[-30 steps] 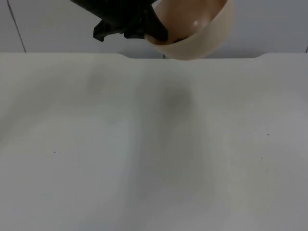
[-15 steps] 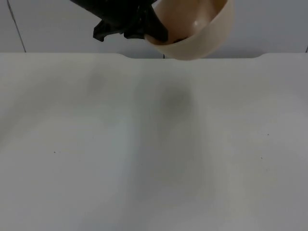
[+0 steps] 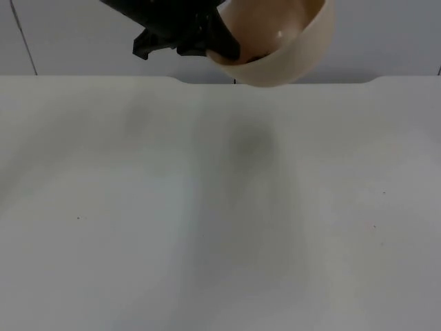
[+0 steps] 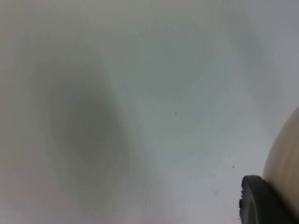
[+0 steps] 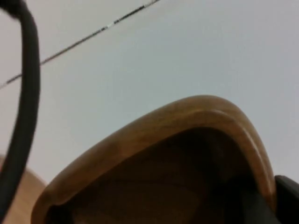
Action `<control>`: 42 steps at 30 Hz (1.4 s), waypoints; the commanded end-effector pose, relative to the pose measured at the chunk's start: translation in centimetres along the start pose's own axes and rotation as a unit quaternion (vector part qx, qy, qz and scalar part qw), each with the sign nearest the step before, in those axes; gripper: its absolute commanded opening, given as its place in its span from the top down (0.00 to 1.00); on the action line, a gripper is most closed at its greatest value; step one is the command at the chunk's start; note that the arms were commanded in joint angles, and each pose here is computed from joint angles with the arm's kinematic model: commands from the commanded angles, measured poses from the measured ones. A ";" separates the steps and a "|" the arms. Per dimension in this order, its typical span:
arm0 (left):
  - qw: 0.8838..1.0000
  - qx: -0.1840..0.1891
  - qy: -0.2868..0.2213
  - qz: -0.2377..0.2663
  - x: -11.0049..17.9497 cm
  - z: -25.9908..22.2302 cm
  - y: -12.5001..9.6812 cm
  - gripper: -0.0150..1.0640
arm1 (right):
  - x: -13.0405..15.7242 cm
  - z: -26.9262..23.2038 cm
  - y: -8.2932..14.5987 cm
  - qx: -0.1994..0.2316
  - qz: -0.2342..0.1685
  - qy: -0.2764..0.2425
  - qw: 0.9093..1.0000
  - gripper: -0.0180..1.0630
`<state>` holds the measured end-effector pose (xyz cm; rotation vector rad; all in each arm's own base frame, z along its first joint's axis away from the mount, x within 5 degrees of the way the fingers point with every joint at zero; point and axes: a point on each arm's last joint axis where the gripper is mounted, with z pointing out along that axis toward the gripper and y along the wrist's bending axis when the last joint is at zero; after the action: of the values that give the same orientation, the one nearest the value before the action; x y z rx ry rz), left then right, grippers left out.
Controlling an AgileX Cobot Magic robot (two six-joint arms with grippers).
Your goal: Pick up the bowl with the left hand and pour the coffee beans from the cup into the bowl with the right hand.
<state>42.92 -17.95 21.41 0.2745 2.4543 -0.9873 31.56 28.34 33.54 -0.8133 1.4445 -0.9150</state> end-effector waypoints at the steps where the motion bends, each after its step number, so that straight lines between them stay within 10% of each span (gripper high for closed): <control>1: 1.000 0.002 -0.001 -0.001 -0.1 0.1 -0.2 0.99 | -0.3 -0.3 -0.6 0.004 0.019 -0.010 1.000 0.99; 8: 1.000 0.002 -0.001 -0.001 -0.1 0.1 -0.2 0.99 | -0.4 -0.3 -0.5 0.002 -0.160 -0.014 0.987 0.99; 17: 1.000 0.002 -0.001 -0.001 -0.1 0.1 -0.2 0.99 | -0.8 -0.3 0.0 -0.017 -0.226 -0.046 0.973 0.99; 22: 1.000 0.002 -0.001 -0.001 -0.1 0.1 -0.2 0.99 | -0.7 -0.3 -0.1 -0.016 -0.151 -0.038 0.988 0.99; 25: 1.000 0.002 -0.001 -0.001 -0.1 0.1 -0.2 0.99 | -0.1 -0.2 -0.8 0.014 -0.038 0.001 0.999 0.99; 42: 1.000 0.002 -0.001 -0.001 -0.1 0.1 -0.2 0.99 | -0.2 -0.2 -0.6 0.006 -0.081 -0.007 0.997 0.99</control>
<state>42.92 -17.95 21.41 0.2745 2.4543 -0.9873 31.54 28.32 33.61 -0.9453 1.3904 -1.0404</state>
